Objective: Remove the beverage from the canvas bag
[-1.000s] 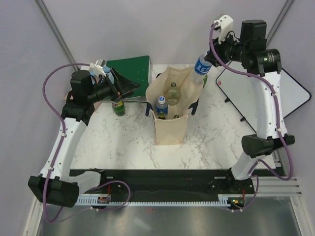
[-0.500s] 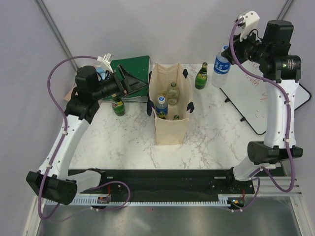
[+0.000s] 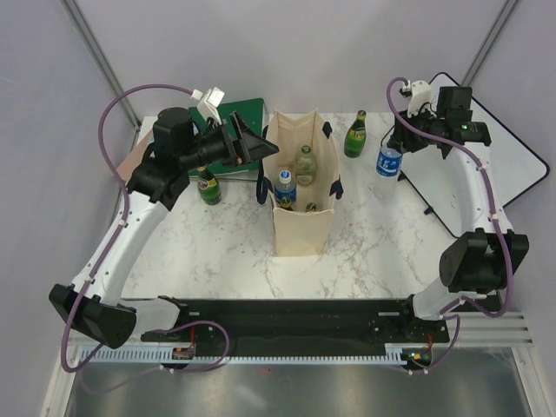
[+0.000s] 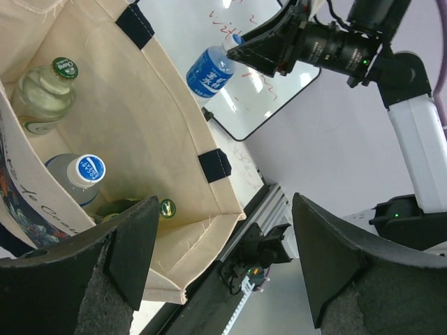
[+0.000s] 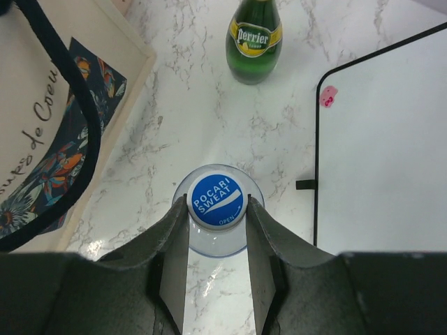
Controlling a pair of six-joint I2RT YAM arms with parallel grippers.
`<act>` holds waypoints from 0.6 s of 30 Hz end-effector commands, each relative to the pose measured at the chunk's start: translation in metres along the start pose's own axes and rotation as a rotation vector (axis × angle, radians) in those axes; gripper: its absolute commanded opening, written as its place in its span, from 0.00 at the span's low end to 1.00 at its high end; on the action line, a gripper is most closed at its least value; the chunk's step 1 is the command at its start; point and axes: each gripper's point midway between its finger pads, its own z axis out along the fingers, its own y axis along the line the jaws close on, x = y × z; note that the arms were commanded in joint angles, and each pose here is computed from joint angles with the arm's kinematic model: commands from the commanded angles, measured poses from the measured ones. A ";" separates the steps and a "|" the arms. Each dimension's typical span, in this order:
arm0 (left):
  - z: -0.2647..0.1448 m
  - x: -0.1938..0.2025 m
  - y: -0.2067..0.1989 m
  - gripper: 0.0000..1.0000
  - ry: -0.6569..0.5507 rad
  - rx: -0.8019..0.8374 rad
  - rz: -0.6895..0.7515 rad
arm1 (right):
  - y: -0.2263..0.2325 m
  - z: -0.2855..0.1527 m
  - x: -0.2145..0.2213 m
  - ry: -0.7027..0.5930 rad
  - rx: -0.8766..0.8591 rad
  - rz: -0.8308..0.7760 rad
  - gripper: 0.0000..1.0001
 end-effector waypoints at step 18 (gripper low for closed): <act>0.029 0.020 0.023 0.83 0.056 -0.195 0.246 | -0.040 0.062 -0.045 -0.346 0.090 -0.115 0.00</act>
